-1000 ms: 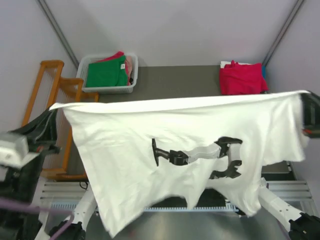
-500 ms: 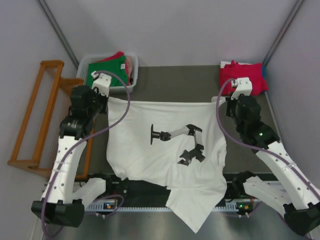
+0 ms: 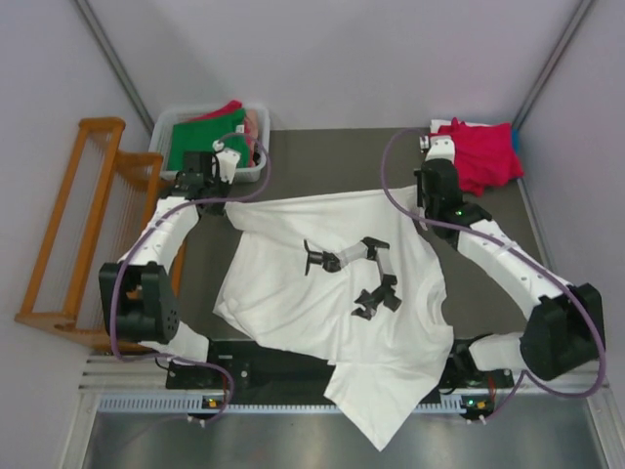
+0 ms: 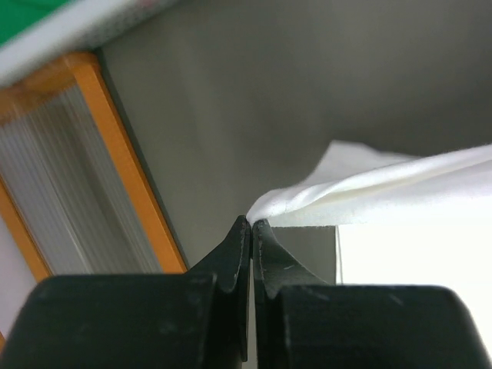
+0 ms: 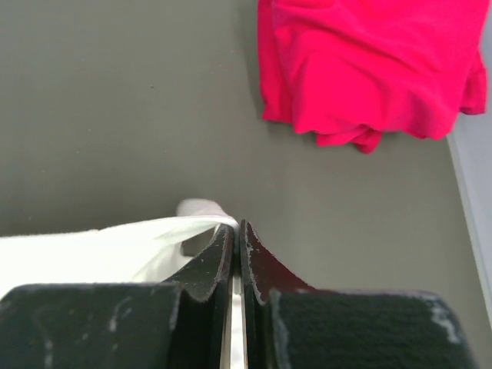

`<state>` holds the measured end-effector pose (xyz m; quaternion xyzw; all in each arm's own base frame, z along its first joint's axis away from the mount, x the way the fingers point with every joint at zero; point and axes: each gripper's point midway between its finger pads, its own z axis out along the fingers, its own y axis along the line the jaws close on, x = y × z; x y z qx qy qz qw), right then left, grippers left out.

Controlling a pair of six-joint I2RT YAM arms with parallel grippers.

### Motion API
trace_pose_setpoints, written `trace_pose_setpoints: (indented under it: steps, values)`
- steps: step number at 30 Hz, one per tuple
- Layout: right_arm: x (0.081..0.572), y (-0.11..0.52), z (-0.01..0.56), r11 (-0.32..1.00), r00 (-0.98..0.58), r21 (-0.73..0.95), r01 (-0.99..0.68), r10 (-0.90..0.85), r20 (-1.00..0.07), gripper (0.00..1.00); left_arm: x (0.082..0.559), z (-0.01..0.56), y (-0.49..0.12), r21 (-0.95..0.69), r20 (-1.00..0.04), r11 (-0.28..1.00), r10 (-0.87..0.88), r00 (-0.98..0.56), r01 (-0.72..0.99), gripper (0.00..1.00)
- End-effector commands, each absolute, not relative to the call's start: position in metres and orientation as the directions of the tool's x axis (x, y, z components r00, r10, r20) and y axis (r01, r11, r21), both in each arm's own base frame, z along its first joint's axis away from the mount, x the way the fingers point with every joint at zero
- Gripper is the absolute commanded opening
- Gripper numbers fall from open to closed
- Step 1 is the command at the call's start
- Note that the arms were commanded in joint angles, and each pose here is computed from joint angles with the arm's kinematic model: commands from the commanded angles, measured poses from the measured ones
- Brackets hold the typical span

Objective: Fold and stack the t-shirts

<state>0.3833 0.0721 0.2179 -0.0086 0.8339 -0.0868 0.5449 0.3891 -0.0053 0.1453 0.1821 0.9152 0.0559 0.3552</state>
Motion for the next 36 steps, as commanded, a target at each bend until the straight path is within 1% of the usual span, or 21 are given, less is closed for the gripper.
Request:
trace_pose_setpoints:
  steps: [1, 3, 4, 6, 7, 11, 15, 19, 23, 27, 28, 30, 31, 33, 36]
  values:
    - [0.422, 0.057, 0.232, 0.973, -0.355, -0.132, 0.187, -0.059, -0.933, 0.00, 0.445, 0.176, 0.016, 0.286, -0.719, 0.941, 0.337, -0.608, 0.183, 0.00]
    - [0.431, 0.054, 0.227, 0.972, -0.357, -0.130, 0.196, -0.053, -0.933, 0.00, 0.455, 0.177, 0.019, 0.282, -0.729, 0.944, 0.328, -0.601, 0.173, 0.00]
    - [0.439, 0.055, 0.216, 0.972, -0.374, -0.135, 0.191, -0.055, -0.926, 0.00, 0.461, 0.168, 0.019, 0.275, -0.723, 0.946, 0.321, -0.612, 0.171, 0.00]
    - [0.450, 0.052, 0.217, 0.969, -0.376, -0.137, 0.204, -0.052, -0.925, 0.00, 0.471, 0.165, 0.021, 0.283, -0.724, 0.946, 0.319, -0.611, 0.158, 0.00]
    - [0.456, 0.052, 0.211, 0.967, -0.390, -0.150, 0.204, -0.060, -0.919, 0.00, 0.475, 0.153, 0.021, 0.280, -0.710, 0.946, 0.318, -0.628, 0.163, 0.00]
    - [0.468, 0.052, 0.222, 0.967, -0.371, -0.148, 0.206, -0.063, -0.927, 0.00, 0.489, 0.138, 0.022, 0.270, -0.695, 0.950, 0.305, -0.651, 0.158, 0.00]
    - [0.476, 0.052, 0.224, 0.966, -0.370, -0.172, 0.194, -0.090, -0.925, 0.00, 0.506, 0.137, 0.020, 0.260, -0.708, 0.955, 0.290, -0.643, 0.145, 0.00]
    - [0.482, 0.055, 0.230, 0.969, -0.367, -0.155, 0.193, -0.075, -0.927, 0.00, 0.515, 0.146, 0.022, 0.258, -0.717, 0.958, 0.277, -0.640, 0.125, 0.00]
    - [0.463, 0.057, 0.219, 0.974, -0.398, -0.127, 0.190, -0.042, -0.916, 0.00, 0.507, 0.158, 0.019, 0.248, -0.734, 0.960, 0.274, -0.621, 0.130, 0.00]
    - [0.434, 0.057, 0.197, 0.969, -0.446, -0.152, 0.192, -0.052, -0.894, 0.00, 0.487, 0.185, 0.008, 0.207, -0.771, 0.967, 0.256, -0.583, 0.152, 0.00]
    - [0.425, 0.057, 0.191, 0.970, -0.459, -0.146, 0.197, -0.041, -0.887, 0.00, 0.480, 0.188, 0.008, 0.200, -0.767, 0.967, 0.253, -0.590, 0.156, 0.00]
    - [0.411, 0.060, 0.181, 0.968, -0.491, -0.161, 0.195, -0.045, -0.870, 0.00, 0.470, 0.208, -0.003, 0.163, -0.793, 0.967, 0.247, -0.557, 0.198, 0.00]
    - [0.402, 0.060, 0.177, 0.968, -0.499, -0.160, 0.196, -0.042, -0.866, 0.00, 0.462, 0.211, -0.007, 0.154, -0.788, 0.964, 0.251, -0.562, 0.215, 0.00]
    - [0.389, 0.063, 0.178, 0.967, -0.504, -0.160, 0.198, -0.040, -0.863, 0.00, 0.449, 0.231, -0.012, 0.147, -0.805, 0.960, 0.256, -0.536, 0.238, 0.00]
    - [0.369, 0.064, 0.178, 0.966, -0.519, -0.172, 0.193, -0.049, -0.854, 0.00, 0.429, 0.248, -0.014, 0.161, -0.802, 0.951, 0.282, -0.526, 0.263, 0.00]
